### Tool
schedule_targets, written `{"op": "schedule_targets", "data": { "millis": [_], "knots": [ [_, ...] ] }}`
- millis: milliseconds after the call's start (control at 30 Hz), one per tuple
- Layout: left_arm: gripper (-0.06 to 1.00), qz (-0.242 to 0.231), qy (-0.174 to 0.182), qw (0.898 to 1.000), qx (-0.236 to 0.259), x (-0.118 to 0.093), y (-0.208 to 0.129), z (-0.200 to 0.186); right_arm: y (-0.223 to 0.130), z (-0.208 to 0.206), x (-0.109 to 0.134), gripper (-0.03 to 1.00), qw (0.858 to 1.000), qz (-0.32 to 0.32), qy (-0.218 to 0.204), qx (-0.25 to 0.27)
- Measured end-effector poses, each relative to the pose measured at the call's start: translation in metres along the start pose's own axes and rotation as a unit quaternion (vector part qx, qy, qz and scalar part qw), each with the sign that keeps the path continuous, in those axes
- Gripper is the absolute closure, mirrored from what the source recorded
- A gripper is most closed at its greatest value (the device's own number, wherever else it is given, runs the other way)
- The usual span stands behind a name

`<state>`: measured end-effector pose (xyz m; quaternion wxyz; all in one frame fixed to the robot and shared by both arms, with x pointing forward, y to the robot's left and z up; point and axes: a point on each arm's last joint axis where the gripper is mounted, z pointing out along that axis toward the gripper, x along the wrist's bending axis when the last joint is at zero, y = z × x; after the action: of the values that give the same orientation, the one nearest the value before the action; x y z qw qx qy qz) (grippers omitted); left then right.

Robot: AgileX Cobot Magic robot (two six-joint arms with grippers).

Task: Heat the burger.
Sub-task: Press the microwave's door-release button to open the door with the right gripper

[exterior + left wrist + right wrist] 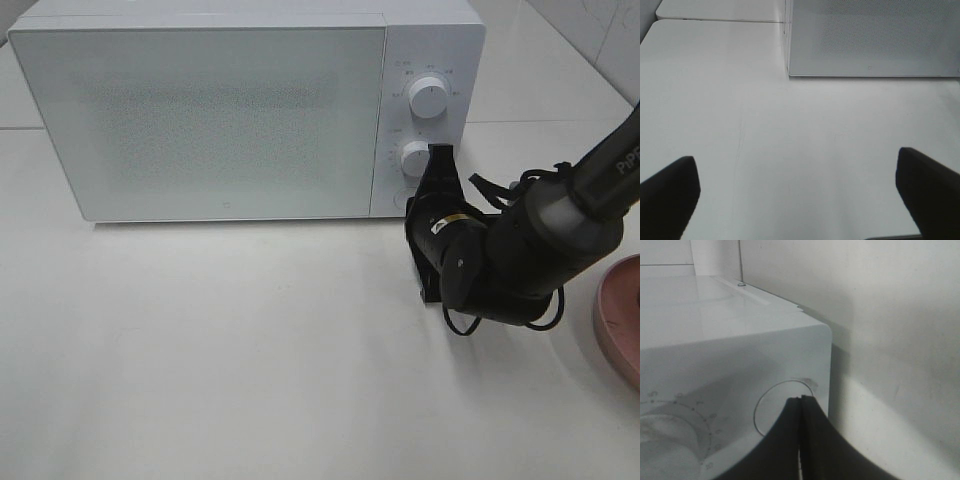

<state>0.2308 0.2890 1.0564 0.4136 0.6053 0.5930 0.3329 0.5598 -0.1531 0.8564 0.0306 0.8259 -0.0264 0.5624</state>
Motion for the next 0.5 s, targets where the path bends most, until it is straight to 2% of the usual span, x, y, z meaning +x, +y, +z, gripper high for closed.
{"op": "schedule_targets", "data": {
  "millis": [500],
  "knots": [
    [-0.04,0.0,0.0,1.0,0.0,0.0,0.0,0.0,-0.0049,0.011,0.0015,0.96,1.0,0.004,0.009,0.0]
  ]
}}
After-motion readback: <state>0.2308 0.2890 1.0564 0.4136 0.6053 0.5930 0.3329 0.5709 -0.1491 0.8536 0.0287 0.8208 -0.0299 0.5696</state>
